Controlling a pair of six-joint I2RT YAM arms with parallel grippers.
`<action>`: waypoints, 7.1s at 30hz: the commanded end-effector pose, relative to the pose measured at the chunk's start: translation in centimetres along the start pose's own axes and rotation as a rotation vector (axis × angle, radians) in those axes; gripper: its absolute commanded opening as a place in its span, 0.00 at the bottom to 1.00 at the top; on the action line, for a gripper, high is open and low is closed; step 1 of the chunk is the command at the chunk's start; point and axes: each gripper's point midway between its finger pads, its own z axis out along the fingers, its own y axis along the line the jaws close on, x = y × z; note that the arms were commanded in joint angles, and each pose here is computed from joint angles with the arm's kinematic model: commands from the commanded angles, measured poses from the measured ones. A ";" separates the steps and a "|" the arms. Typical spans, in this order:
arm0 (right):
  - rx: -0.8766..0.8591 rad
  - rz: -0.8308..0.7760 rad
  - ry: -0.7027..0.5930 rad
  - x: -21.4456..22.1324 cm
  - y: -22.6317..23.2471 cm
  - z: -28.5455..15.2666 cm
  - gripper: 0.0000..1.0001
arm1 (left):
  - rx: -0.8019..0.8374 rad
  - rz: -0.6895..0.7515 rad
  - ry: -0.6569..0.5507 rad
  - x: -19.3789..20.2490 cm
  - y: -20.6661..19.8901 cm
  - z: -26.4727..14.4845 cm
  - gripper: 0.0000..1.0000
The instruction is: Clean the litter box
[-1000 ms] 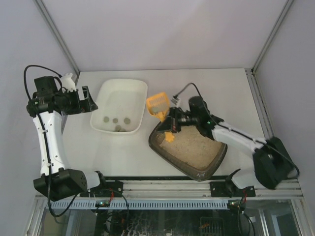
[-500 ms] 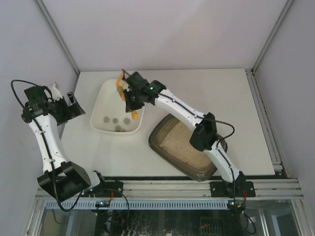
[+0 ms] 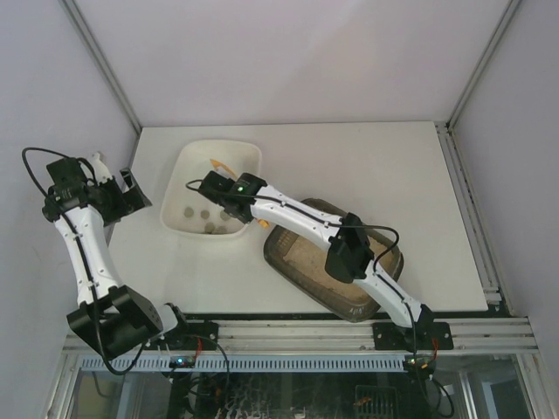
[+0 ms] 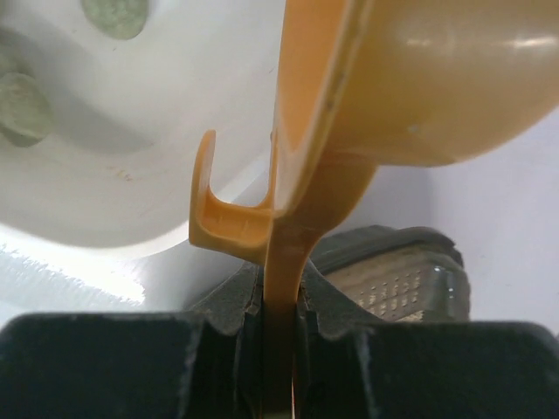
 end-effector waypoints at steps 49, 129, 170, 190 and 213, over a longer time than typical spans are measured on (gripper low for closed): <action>-0.245 0.183 -0.009 24.2 -11.9 -9.2 0.00 | 0.196 0.316 -0.167 -2.9 -19.4 4.7 1.00; -0.260 0.672 -0.550 21.7 -17.7 -15.1 0.00 | -0.037 0.117 0.415 20.2 -31.1 12.5 0.09; -0.858 1.121 0.361 20.1 -8.4 -6.5 0.00 | 0.609 0.108 0.203 8.9 -44.5 11.2 0.49; -0.915 0.951 0.327 17.8 -6.3 -1.2 0.00 | 0.601 -0.165 0.301 10.9 -44.5 17.2 0.50; -0.917 0.863 0.234 15.4 -4.6 2.2 0.00 | 0.587 -0.215 0.364 13.4 -43.3 18.3 0.50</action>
